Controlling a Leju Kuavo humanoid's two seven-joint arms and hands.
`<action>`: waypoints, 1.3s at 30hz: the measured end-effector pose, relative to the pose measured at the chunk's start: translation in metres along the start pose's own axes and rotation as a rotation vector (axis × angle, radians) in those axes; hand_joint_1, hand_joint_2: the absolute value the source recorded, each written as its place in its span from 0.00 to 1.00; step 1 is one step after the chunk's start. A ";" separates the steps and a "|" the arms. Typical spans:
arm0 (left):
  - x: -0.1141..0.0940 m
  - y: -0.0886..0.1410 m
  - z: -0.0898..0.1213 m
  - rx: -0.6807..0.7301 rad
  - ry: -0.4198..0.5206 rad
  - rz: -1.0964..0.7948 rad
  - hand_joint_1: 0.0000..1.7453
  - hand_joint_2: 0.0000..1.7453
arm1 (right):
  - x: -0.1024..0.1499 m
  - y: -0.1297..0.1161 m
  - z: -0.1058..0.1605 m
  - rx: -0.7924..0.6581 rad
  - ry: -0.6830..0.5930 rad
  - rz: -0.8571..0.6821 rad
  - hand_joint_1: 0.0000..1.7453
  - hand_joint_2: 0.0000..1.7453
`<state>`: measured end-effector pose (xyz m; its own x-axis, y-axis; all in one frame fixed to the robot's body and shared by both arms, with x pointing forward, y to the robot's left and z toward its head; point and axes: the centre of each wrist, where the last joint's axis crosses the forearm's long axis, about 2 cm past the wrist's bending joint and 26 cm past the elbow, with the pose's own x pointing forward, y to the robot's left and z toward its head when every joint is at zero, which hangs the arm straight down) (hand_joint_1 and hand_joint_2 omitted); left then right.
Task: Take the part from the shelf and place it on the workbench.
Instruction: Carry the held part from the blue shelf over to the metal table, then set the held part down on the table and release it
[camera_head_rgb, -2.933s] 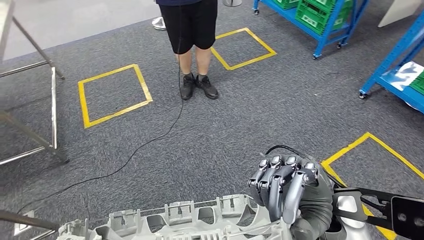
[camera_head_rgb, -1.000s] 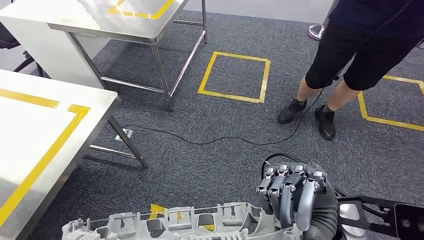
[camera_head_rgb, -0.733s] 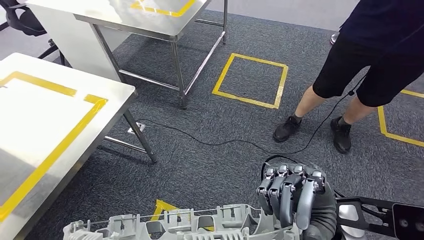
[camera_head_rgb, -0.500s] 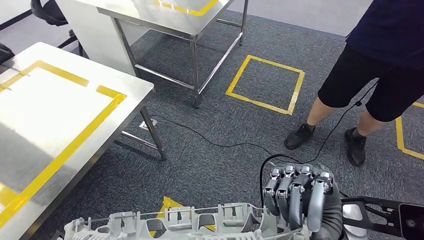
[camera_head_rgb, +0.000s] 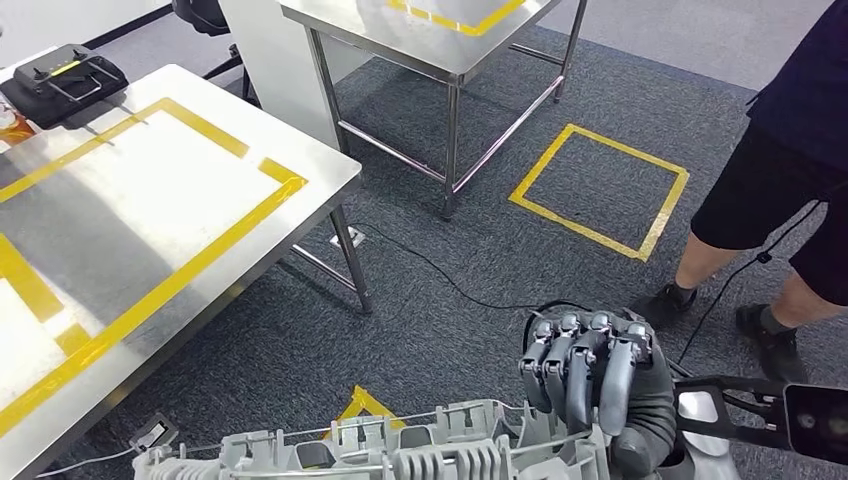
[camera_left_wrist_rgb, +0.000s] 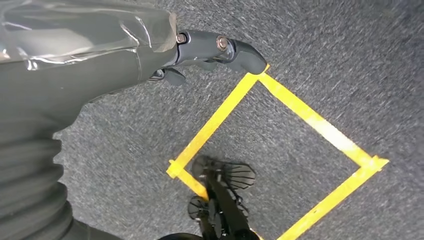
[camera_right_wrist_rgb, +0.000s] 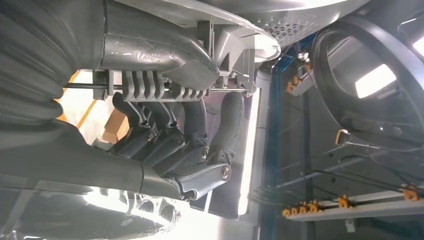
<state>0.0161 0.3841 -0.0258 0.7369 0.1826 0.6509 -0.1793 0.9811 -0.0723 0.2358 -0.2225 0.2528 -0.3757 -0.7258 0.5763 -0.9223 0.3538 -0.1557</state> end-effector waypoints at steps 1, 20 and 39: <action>0.001 0.000 -0.001 0.003 -0.005 -0.001 0.00 1.00 | 0.000 0.000 0.000 -0.003 0.001 0.002 0.88 1.00; 0.006 -0.005 -0.008 0.015 -0.052 0.032 0.00 1.00 | -0.004 0.003 -0.008 0.010 0.009 -0.004 0.88 1.00; 0.002 -0.003 -0.006 0.034 -0.010 0.056 0.00 1.00 | -0.006 0.005 -0.014 0.019 0.005 -0.019 0.88 1.00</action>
<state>0.0221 0.3815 -0.0285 0.7183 0.2360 0.6545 -0.2420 0.9667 -0.0829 0.2348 -0.2078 0.2596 -0.3579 -0.7290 0.5835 -0.9307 0.3289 -0.1600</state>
